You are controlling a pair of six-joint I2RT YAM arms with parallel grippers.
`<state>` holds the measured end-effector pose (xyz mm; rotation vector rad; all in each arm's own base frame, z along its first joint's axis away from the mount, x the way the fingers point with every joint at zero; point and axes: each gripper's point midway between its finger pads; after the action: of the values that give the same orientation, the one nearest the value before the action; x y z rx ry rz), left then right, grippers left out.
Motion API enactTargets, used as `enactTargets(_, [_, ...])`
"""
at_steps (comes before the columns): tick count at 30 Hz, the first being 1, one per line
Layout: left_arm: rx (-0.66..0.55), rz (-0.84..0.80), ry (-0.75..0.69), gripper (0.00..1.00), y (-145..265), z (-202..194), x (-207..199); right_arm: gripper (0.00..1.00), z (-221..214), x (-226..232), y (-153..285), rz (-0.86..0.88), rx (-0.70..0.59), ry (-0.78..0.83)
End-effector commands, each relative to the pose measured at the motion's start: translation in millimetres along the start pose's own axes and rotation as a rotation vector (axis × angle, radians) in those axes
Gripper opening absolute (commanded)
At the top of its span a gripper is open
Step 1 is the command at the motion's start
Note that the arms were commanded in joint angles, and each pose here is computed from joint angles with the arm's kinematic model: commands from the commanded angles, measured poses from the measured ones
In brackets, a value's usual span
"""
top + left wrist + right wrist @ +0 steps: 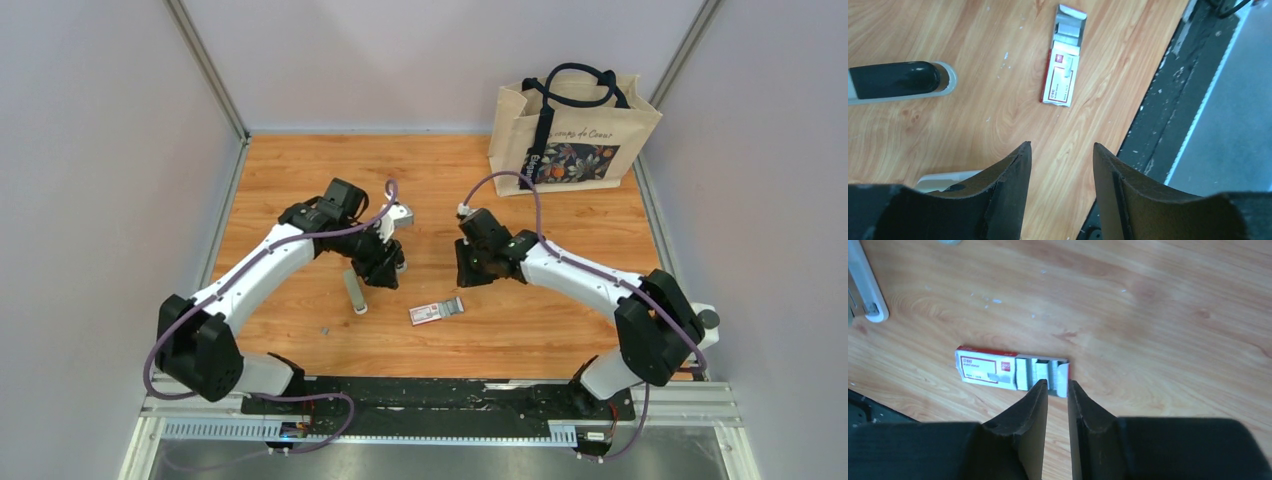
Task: Unload the staples from the stapler
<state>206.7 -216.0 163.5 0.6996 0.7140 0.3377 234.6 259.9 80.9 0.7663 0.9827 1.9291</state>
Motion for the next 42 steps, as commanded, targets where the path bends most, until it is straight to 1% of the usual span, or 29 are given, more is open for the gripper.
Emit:
enactTargets(1, [0.083,0.056,-0.124,0.54,-22.0,-12.0,18.3,0.24,7.9,-8.9,-1.9,0.145,-0.01,-0.089])
enactTargets(5, [0.165,0.088,-0.197,0.5,-41.5,-23.8,31.3,0.2,0.9,-12.7,-7.9,0.235,0.011,-0.145])
enactTargets(12, [0.26,0.135,-0.328,0.49,-66.8,-38.6,38.7,0.19,-19.5,-14.1,-21.5,0.348,0.062,-0.233])
enactTargets(18, [0.322,0.184,-0.409,0.48,-83.0,-48.3,48.6,0.2,-27.6,-14.9,-29.3,0.364,0.084,-0.255])
enactTargets(22, [0.338,0.224,-0.456,0.49,-90.4,-47.8,57.1,0.2,-33.6,-15.1,-33.8,0.369,0.093,-0.266])
enactTargets(30, [0.369,0.237,-0.487,0.49,-102.4,-47.7,60.6,0.19,-40.9,-15.0,-43.6,0.382,0.117,-0.292])
enactTargets(42, [0.421,0.246,-0.539,0.5,-112.1,-51.8,55.1,0.18,-43.4,-12.5,-46.3,0.397,0.114,-0.304])
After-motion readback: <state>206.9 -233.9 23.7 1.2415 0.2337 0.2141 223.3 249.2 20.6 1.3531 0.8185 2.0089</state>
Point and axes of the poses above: each gripper's point midway between its finger pads, its own y axis back along the fingers, its own x axis along the line the jaws close on, z = x × y, and after that the axes turned 11 degrees about y, right-handed
